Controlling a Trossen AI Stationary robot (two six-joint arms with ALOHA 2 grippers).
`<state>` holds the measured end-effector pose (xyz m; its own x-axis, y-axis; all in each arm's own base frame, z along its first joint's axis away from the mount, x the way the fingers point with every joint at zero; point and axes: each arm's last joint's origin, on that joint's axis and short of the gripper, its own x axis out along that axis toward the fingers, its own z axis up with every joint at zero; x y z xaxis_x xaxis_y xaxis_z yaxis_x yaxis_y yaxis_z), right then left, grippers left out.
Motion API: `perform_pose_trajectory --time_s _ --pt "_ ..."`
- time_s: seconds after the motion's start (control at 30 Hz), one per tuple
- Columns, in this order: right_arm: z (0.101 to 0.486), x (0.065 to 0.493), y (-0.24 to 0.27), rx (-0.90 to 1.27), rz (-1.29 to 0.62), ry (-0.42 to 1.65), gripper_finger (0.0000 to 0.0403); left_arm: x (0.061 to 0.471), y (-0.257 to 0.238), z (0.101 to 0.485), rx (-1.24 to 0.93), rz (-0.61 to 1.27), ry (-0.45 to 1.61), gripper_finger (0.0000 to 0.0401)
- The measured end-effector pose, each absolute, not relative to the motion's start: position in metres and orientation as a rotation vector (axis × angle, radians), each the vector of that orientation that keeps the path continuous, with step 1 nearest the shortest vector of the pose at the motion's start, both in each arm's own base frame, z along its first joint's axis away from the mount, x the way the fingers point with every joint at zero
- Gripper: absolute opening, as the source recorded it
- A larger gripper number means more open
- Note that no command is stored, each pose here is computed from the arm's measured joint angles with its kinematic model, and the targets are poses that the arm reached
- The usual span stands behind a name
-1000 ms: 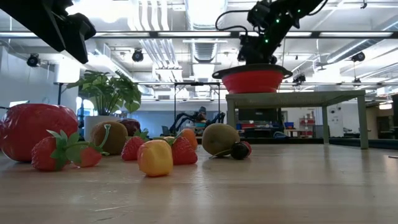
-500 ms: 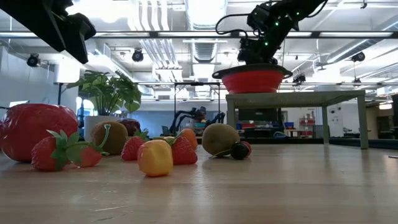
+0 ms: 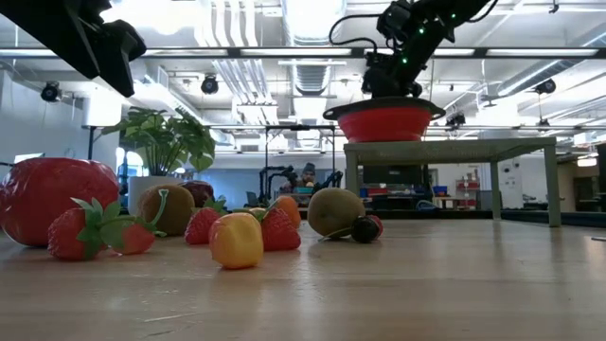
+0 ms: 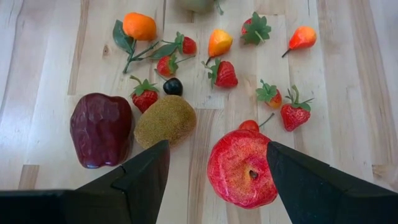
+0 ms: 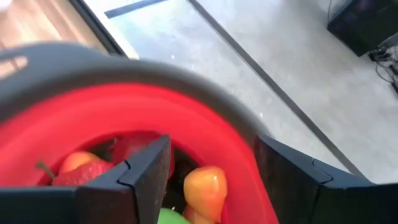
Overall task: Pick & Place Fruit
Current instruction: Put the black cherry into the strainer bowl on the shelf
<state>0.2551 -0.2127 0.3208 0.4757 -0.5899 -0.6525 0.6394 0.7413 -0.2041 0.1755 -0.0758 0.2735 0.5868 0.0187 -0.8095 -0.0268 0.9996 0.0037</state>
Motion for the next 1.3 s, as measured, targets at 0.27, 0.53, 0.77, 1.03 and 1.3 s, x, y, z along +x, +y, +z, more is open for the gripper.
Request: perform_pose_trajectory --time_s 0.27,0.53,0.77,1.03,1.3 --pt "0.345 0.26 -0.208 0.099 -0.765 0.673 0.0212 0.176 -0.076 0.273 -0.009 0.027 0.944 0.0273" --pt "0.363 0.28 -0.176 0.028 -0.649 0.648 0.0178 0.176 -0.076 0.274 -0.009 0.027 0.943 0.0273" --pt "0.367 0.301 -0.131 -0.026 -0.502 0.657 0.0146 0.176 -0.076 0.273 -0.009 0.027 0.944 0.0273" --pt "0.359 0.317 -0.077 -0.074 -0.334 0.697 0.0108 0.176 -0.076 0.274 -0.009 0.027 0.943 0.0273" --pt "0.355 0.324 -0.026 -0.08 -0.199 0.708 0.0067 0.176 -0.076 0.274 -0.009 0.027 0.943 0.0273"
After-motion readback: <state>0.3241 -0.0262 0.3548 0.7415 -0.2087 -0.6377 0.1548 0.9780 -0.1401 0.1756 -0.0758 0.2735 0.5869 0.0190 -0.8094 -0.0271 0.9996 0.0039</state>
